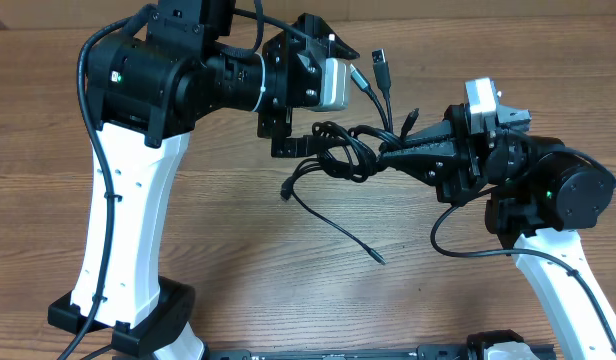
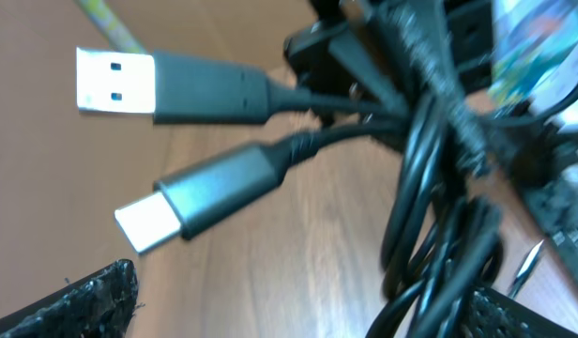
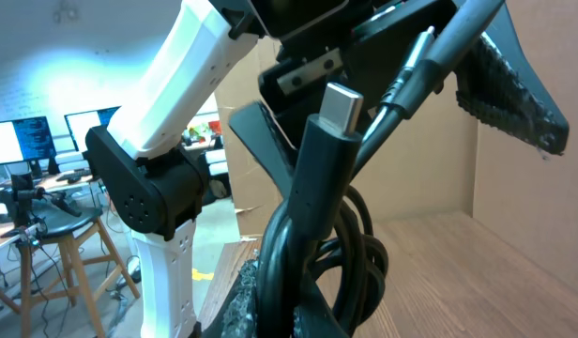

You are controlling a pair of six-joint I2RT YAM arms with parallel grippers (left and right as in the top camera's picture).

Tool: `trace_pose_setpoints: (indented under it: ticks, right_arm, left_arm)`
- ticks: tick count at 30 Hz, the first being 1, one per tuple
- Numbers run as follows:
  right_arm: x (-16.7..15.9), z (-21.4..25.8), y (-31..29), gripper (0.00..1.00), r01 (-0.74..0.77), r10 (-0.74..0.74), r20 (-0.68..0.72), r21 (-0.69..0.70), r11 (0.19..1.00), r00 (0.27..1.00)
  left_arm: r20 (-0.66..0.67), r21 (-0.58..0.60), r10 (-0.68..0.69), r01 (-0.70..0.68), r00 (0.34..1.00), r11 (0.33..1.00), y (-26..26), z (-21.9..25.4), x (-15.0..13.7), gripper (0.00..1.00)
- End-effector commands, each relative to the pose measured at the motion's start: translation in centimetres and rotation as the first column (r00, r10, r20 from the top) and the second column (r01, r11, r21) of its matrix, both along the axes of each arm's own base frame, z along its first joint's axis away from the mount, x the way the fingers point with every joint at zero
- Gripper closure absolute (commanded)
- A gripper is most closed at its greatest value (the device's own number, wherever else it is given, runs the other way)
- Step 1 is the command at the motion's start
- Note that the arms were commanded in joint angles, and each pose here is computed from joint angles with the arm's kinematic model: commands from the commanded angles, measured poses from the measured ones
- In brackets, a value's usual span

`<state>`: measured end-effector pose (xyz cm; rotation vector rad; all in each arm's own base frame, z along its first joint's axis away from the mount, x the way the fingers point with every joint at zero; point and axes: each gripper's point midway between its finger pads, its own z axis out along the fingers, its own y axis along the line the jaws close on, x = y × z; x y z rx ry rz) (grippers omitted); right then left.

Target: Untangle cables

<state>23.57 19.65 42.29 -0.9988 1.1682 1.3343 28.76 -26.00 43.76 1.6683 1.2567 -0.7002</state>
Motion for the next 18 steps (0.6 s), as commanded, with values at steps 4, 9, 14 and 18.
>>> trace_pose_setpoints:
  ticks: [4,9,14,18]
  right_arm:
    - [-0.4,0.7,0.1,0.96,-0.001,0.001,0.033,0.007,1.000,0.999]
    - [-0.3,0.7,0.1,0.96,0.002,-0.003,0.033,0.011,1.000,0.999]
    - [-0.2,0.8,0.0,0.96,0.006,-0.007,0.032,0.015,1.000,0.999]
    - [-0.2,0.8,0.0,0.96,0.006,-0.007,0.031,0.015,1.000,0.999]
  left_arm:
    - [-0.201,-0.102,-0.051,0.030,0.978,0.994,-0.9,1.5,-2.1,0.00]
    - [-0.269,-0.087,-0.054,0.031,0.962,0.996,-0.9,1.0,-3.0,0.00]
    - [-0.315,-0.064,-0.044,0.025,0.948,0.998,-0.6,0.4,-3.6,0.00]
    - [-0.320,-0.083,-0.066,0.042,0.945,0.996,-0.8,0.7,-3.9,0.04]
